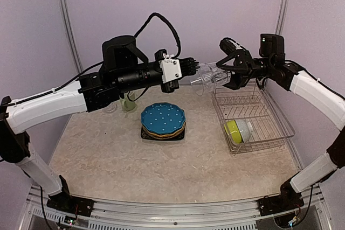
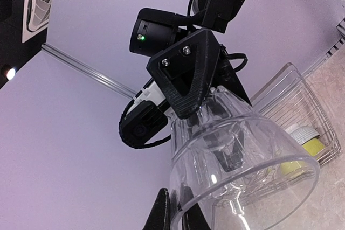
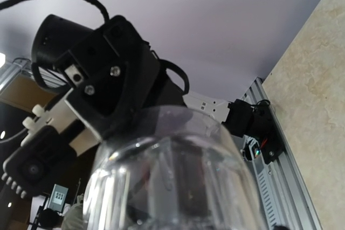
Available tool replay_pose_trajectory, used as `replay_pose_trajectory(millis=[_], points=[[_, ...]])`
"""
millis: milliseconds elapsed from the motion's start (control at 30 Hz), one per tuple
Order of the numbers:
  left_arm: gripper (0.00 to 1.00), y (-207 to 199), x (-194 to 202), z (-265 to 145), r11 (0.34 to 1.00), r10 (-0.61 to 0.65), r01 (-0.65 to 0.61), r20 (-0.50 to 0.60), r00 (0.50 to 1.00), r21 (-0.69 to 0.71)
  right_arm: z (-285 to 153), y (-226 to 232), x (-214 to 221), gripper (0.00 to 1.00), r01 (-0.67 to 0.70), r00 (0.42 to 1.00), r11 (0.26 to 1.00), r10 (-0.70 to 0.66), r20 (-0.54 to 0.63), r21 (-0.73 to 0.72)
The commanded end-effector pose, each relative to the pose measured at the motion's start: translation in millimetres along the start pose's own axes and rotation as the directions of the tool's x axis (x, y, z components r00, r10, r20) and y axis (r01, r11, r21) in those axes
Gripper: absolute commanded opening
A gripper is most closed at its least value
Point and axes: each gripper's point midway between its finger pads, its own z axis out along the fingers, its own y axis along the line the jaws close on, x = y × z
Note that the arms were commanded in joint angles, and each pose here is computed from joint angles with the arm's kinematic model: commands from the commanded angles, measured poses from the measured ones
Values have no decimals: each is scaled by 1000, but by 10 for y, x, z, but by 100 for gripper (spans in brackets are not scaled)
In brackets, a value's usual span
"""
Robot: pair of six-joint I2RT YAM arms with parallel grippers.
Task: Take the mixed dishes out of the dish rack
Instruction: Pass from the right arm to the left, then place the cup at the corner of the board.
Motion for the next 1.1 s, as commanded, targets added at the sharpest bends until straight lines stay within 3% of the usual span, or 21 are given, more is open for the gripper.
replay_pose_trajectory(millis=[0,133,200,333,533,633,700,800,933,1067], points=[[0,128,-144,-134,999,-48,48,15,999,-16,33,-31,-74,63,67,997,998,-68,23,10],[0,138,-125,-177,997,-68,68,0,998,-28,-1,-130,-139,72,58,997,997,-60,48,46],[0,153,-101,-209,996,-82,81,-12,997,-39,-53,-197,-190,85,45,997,996,-50,65,76],[0,166,14,-303,989,-139,137,-44,989,-50,-222,-235,-382,99,61,988,990,-78,130,127],[0,344,277,-538,959,-268,255,-105,958,-124,-626,-314,-672,99,63,960,975,-118,253,215],[0,541,454,-710,914,-381,349,-136,915,-208,-834,-378,-769,99,59,945,957,-145,295,282],[0,730,613,-854,850,-493,436,-151,857,-297,-944,-455,-808,99,50,941,938,-159,299,344],[0,1004,940,-1166,695,-682,569,-153,715,-440,-1072,-575,-852,99,48,942,874,-201,269,484],[0,1319,1394,-1709,420,-862,640,-61,504,-643,-1253,-695,-874,99,33,943,767,-236,233,641],[0,1489,1844,-2334,135,-957,593,49,285,-793,-1473,-788,-837,99,18,940,637,-273,203,771]])
